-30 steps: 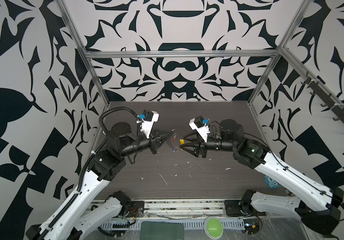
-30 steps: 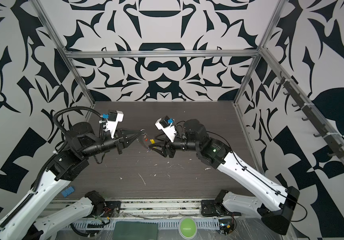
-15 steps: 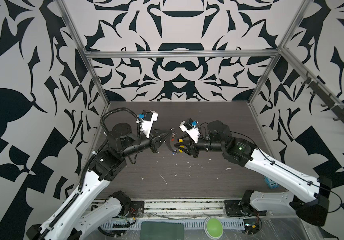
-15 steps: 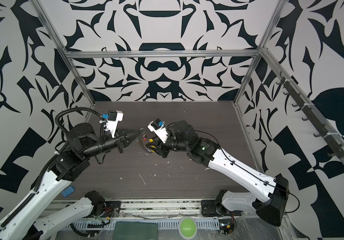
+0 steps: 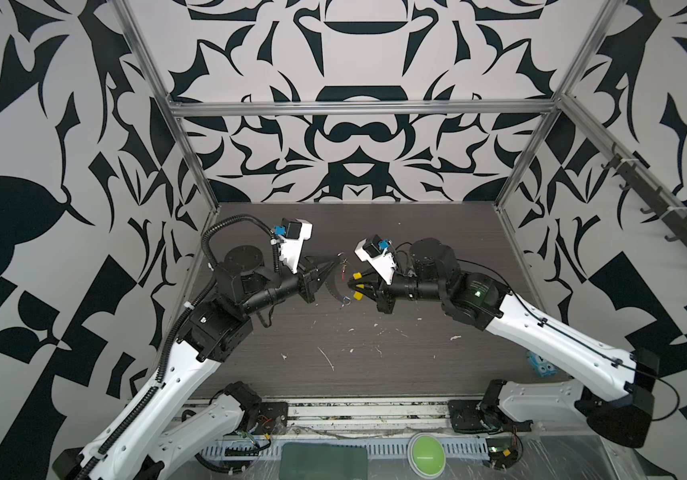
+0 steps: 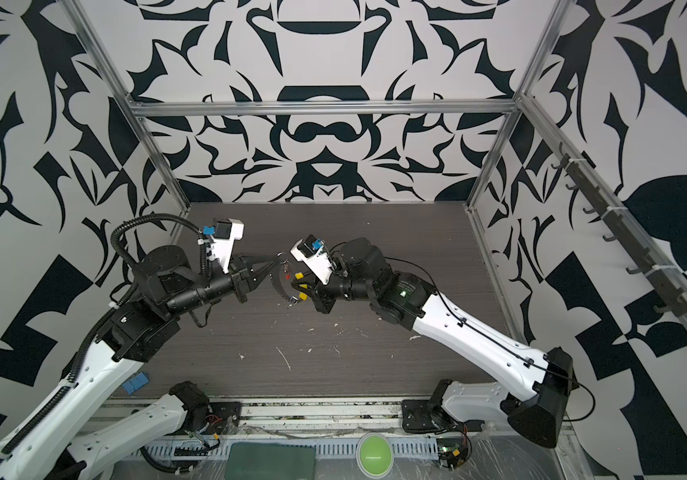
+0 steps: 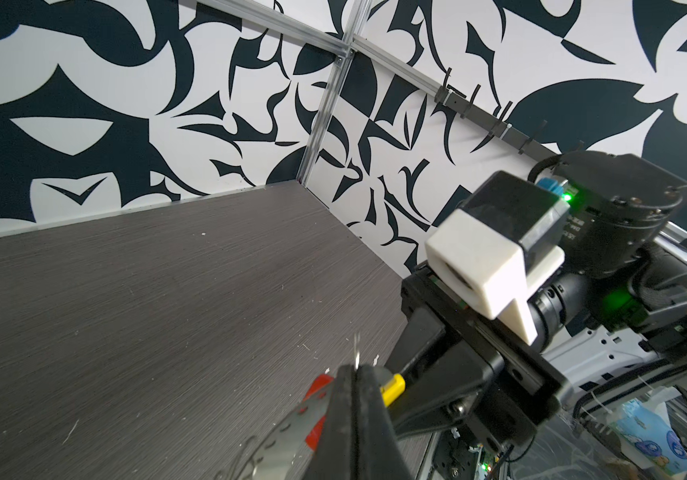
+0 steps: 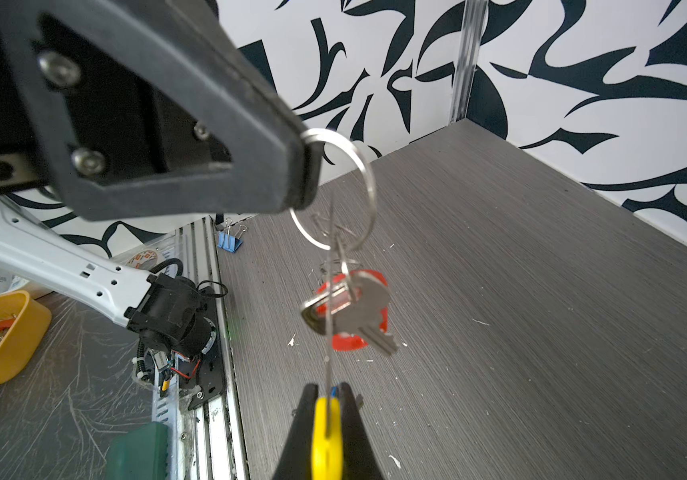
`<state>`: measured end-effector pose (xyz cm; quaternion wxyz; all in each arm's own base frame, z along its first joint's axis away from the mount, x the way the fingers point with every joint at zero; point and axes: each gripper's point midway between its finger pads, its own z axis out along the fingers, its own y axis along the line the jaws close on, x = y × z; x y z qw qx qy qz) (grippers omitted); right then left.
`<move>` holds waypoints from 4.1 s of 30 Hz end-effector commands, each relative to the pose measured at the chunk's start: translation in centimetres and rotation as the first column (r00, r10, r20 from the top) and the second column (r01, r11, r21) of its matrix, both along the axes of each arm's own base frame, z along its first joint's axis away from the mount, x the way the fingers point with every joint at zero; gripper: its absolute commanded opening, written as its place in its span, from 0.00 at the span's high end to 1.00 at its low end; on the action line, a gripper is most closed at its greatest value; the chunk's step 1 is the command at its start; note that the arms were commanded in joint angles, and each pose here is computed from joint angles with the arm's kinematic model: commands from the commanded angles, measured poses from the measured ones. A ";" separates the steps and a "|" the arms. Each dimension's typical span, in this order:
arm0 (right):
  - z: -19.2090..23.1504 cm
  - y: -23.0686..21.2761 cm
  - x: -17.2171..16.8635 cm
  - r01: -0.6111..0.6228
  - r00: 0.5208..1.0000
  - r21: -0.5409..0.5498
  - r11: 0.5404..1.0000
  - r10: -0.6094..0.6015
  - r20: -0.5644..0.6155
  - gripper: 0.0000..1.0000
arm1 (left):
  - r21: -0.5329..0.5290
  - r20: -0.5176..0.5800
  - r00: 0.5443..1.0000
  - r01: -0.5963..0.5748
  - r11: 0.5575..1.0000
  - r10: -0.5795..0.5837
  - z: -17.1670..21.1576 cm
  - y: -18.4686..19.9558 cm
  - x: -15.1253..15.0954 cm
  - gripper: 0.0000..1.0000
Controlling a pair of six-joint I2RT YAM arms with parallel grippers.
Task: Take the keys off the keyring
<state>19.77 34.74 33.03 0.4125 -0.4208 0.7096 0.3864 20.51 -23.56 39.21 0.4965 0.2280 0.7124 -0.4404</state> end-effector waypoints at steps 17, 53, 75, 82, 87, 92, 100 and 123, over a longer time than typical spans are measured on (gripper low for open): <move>3.3 -0.2 -2.7 -0.068 0.993 0.039 0.997 0.063 0.104 0.61 | -0.121 0.170 0.985 -0.012 0.993 0.033 1.0 0.3 -0.7 1.00; 13.1 -2.3 -3.3 -0.305 0.941 0.524 0.795 0.335 0.040 0.61 | -0.244 0.312 0.930 0.275 0.930 -0.193 3.2 -0.7 -5.8 1.00; 11.7 -1.3 -3.5 -0.306 0.938 0.486 0.819 0.348 0.005 0.94 | -0.239 0.297 0.936 0.265 0.934 -0.189 3.0 -0.8 -5.5 1.00; 11.2 -1.7 -3.3 -0.275 0.952 0.448 0.851 0.305 0.004 1.00 | -0.221 0.261 0.948 0.244 0.944 -0.184 2.6 -0.7 -5.4 0.84; 10.3 -2.0 -3.2 -0.256 0.960 0.374 0.891 0.280 -0.010 1.00 | -0.165 0.192 0.961 0.233 0.958 -0.200 1.7 -0.8 -5.3 0.58; 9.9 -2.5 -3.4 -0.248 0.964 0.298 0.922 0.266 -0.018 1.00 | -0.095 0.102 0.957 0.280 0.955 -0.270 0.8 -1.6 -5.6 0.67; 9.6 -2.8 -3.8 -0.257 0.962 0.215 0.942 0.271 -0.036 1.00 | -0.038 0.034 0.945 0.326 0.945 -0.325 0.5 -2.1 -5.7 0.77; 9.0 -2.8 -4.0 -0.277 0.955 0.168 0.946 0.290 -0.057 1.00 | -0.043 -0.047 0.873 0.483 0.874 -0.485 0.5 -3.4 -7.0 0.90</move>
